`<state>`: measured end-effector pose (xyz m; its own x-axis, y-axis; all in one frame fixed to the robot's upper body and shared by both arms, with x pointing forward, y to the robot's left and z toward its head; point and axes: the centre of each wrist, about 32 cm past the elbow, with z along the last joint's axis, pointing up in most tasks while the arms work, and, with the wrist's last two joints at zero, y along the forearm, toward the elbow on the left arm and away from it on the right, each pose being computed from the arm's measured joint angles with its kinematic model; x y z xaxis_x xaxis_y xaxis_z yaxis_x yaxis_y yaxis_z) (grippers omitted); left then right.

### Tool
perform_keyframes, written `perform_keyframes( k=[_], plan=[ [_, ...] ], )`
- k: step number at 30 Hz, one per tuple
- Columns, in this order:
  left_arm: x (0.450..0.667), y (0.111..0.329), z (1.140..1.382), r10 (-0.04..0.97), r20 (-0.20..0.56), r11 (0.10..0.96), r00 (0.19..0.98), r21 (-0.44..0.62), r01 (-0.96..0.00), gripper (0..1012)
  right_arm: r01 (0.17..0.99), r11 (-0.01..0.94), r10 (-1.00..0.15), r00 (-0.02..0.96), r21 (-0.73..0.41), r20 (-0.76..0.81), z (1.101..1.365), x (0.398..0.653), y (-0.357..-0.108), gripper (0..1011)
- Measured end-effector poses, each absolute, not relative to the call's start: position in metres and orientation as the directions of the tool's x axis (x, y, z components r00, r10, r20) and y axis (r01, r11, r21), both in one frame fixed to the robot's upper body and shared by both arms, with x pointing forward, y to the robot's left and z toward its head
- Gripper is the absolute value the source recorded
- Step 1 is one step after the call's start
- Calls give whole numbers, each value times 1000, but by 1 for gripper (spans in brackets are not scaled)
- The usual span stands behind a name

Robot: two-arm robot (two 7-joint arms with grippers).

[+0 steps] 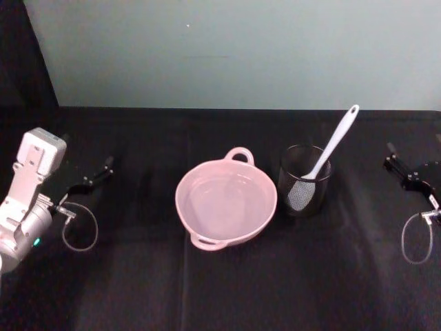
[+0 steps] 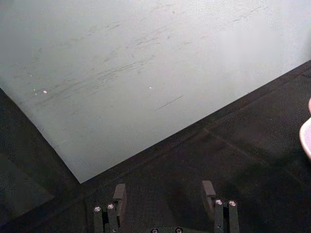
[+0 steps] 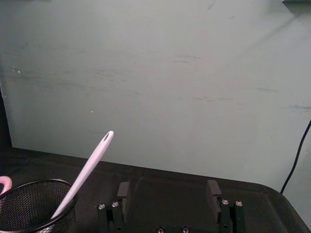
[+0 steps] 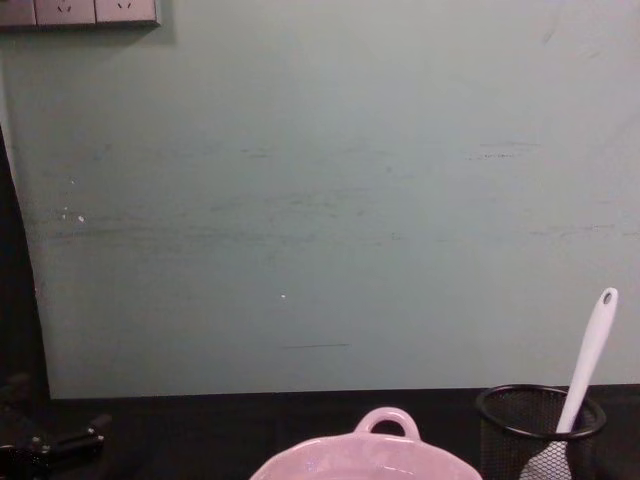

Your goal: Use the one hand to pick up the spoon and stir the clear water in the bowl.

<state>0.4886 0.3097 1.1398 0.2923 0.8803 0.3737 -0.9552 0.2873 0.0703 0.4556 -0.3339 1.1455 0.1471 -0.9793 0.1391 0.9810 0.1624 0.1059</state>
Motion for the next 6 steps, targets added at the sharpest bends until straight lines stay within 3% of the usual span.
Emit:
perform_keyframes(
  k=[6],
  plan=[
    [489,310,1140,880,374,287,292,70,-955,1011,981,163,-979,148,105,139,1146,456,-334,1002]
  ],
)
